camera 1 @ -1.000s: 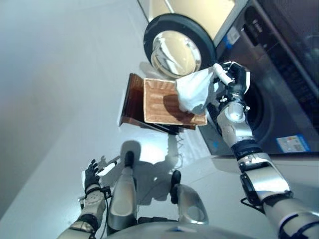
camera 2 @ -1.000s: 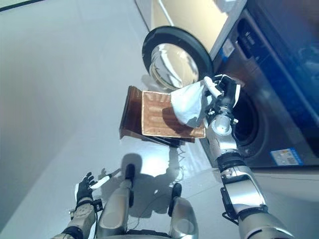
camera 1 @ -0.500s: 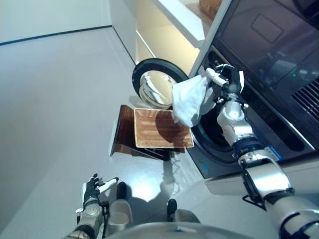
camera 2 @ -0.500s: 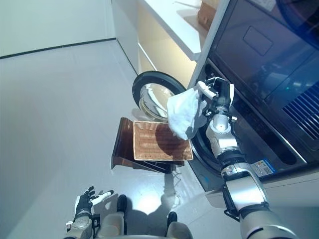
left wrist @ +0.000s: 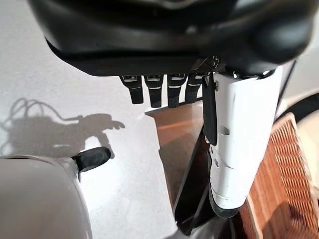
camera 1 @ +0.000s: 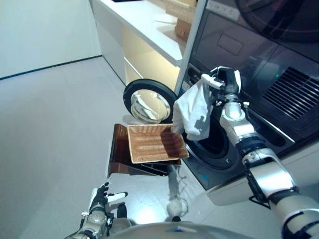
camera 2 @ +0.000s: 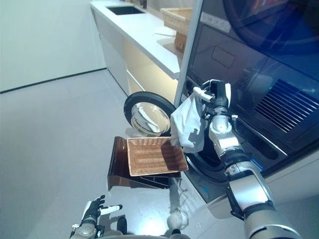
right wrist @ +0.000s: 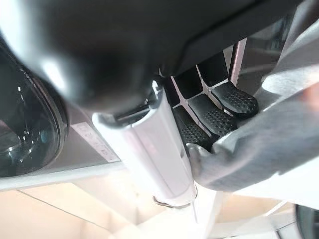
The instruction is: Pick up the clothes and place them into the washing machine
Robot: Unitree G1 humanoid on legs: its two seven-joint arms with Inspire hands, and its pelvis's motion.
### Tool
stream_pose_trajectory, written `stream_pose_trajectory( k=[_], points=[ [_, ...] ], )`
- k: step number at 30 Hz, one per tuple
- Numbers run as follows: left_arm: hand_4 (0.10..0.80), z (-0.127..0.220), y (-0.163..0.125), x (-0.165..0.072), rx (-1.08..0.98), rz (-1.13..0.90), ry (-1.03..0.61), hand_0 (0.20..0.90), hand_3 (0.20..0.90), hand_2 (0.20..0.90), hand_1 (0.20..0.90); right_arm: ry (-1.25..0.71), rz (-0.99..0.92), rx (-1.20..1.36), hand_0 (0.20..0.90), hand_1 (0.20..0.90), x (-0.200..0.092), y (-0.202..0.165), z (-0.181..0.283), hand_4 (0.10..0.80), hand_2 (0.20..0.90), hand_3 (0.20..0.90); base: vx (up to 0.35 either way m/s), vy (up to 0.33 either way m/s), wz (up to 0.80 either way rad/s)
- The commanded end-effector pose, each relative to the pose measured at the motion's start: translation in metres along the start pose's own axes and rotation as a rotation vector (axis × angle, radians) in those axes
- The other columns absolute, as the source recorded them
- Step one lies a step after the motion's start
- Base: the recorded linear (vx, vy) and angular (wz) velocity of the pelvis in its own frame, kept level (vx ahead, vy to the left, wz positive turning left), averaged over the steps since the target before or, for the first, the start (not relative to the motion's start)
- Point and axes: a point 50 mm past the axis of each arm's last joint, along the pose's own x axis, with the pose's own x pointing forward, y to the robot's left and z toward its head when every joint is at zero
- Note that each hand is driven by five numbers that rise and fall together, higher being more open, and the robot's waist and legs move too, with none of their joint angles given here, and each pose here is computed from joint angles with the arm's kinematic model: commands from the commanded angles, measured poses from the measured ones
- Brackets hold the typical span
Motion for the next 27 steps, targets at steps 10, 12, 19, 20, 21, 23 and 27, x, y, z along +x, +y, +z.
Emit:
stream_pose_trajectory(
  k=[10,12,19,20,21,23,27],
  points=[
    [0.800,0.088,0.013,0.013,0.287,0.005,-0.364,0.900,0.900,0.900,0.900,-0.340,0.015,-0.042,0.200,0.200,0.027,0.001,0.105,0.300,0.200,0.200,-0.007,-0.010,-0.07],
    [0.800,0.101,0.017,0.013,0.290,0.017,-0.415,0.900,0.900,0.900,0.900,-0.334,0.022,-0.045,0.200,0.200,0.026,0.003,0.102,0.300,0.200,0.200,-0.004,-0.001,0.03],
    [0.800,0.189,0.042,0.002,0.318,0.101,-0.713,0.900,0.900,0.900,0.900,-0.321,0.066,-0.075,0.200,0.200,0.025,0.012,0.098,0.300,0.200,0.200,-0.009,0.000,0.00],
    [0.800,0.200,0.045,-0.001,0.317,0.116,-0.749,0.900,0.900,0.900,0.900,-0.318,0.068,-0.072,0.200,0.200,0.025,0.013,0.097,0.300,0.200,0.200,0.000,0.000,0.00],
    [0.800,0.214,0.049,-0.005,0.321,0.133,-0.788,0.900,0.900,0.900,0.900,-0.316,0.070,-0.073,0.200,0.200,0.025,0.014,0.097,0.300,0.200,0.200,0.000,0.000,0.00],
    [0.800,0.238,0.053,-0.013,0.325,0.157,-0.861,0.900,0.900,0.900,0.900,-0.300,0.068,-0.083,0.200,0.200,0.026,0.014,0.094,0.300,0.200,0.200,0.000,0.000,0.00],
    [0.800,0.272,0.060,-0.026,0.376,0.197,-0.960,0.900,0.900,0.900,0.900,-0.288,0.081,-0.094,0.200,0.200,0.026,0.016,0.092,0.300,0.200,0.200,0.000,0.000,0.00]
  ],
)
